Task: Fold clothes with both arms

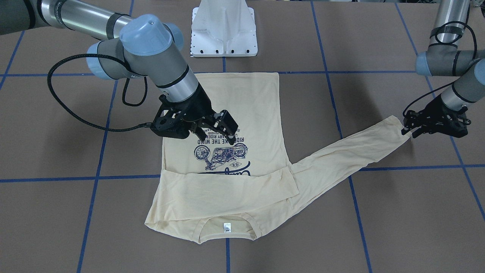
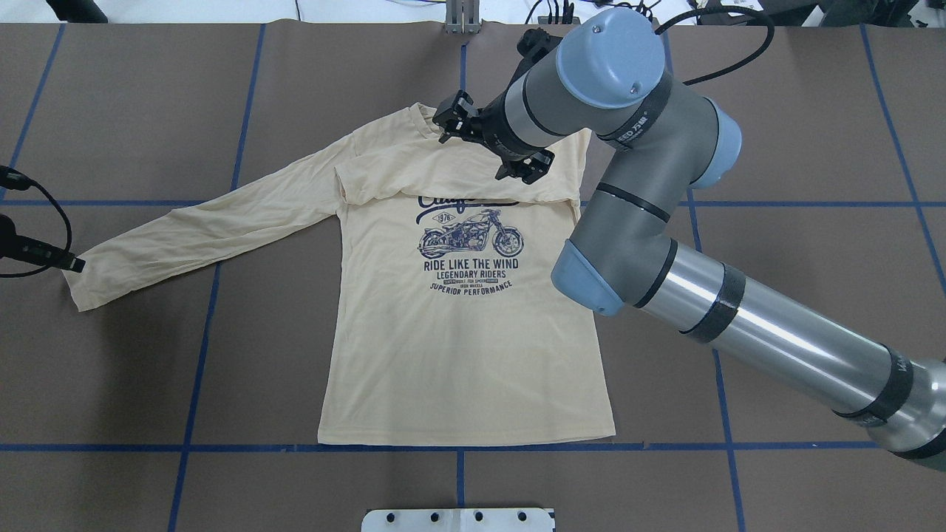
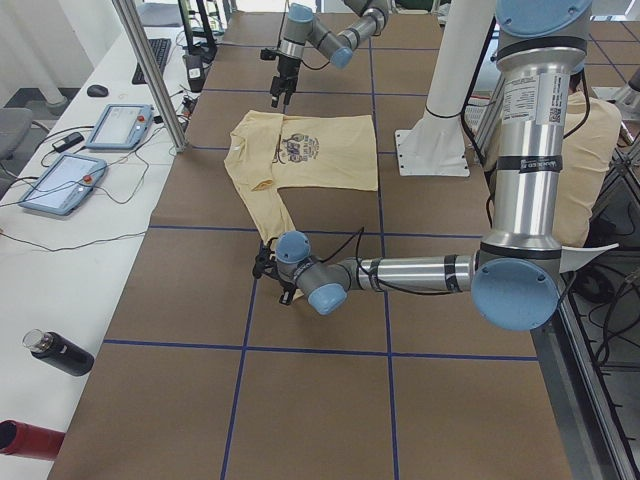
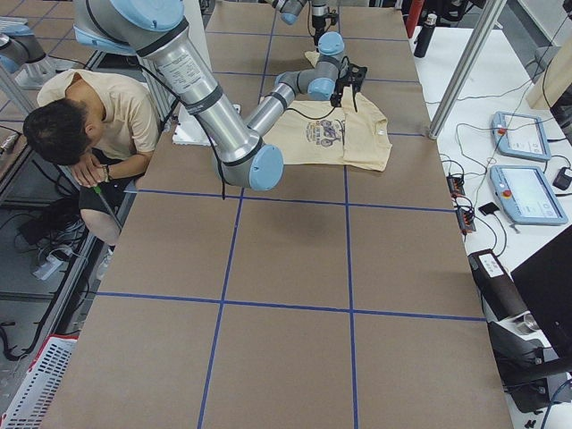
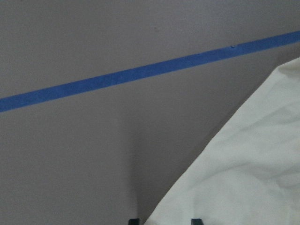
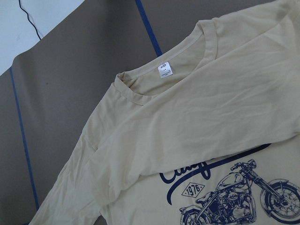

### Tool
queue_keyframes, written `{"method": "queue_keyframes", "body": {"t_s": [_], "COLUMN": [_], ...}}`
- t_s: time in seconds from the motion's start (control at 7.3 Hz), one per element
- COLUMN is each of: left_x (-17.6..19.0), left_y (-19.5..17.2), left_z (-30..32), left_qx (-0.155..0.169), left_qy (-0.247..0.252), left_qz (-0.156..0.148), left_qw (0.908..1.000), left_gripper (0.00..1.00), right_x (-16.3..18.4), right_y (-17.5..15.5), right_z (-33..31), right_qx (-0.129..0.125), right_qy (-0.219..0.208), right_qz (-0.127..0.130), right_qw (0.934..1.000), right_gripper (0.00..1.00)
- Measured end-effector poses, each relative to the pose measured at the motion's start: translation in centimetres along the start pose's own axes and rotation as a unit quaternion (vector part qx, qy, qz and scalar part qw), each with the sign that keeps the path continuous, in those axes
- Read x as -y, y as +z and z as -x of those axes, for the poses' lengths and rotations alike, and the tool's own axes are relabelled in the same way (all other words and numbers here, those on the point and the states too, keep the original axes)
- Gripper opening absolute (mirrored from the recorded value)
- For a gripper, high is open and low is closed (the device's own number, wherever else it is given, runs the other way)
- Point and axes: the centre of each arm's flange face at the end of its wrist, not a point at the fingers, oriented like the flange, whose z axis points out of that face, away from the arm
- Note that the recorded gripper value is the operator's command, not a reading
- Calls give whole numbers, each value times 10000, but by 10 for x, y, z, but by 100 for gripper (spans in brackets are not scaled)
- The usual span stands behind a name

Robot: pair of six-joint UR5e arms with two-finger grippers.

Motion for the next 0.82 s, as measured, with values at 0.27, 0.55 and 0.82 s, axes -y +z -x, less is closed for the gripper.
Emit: {"method": "queue_keyframes", "body": {"t_s": [0.27, 0.55, 0.82], "left_x": [-1, -3, -6], "left_y": [2, 1, 0], "left_z": [0, 0, 2], "left_qx": [-8, -9, 0], "left_qy": [-7, -8, -21], "left_qz": [21, 22, 26], "left_qw": [10000, 10000, 10000], "left_gripper": [46, 46, 46], "right_x": [-5, -11, -15], "right_y": [2, 5, 7], "right_z": [2, 4, 5], "right_qx": [9, 26, 33], "right_qy": [-7, -27, -38], "right_qz": [-31, -72, -103], "right_qw": [10000, 10000, 9999], "right_gripper": [99, 99, 99]}}
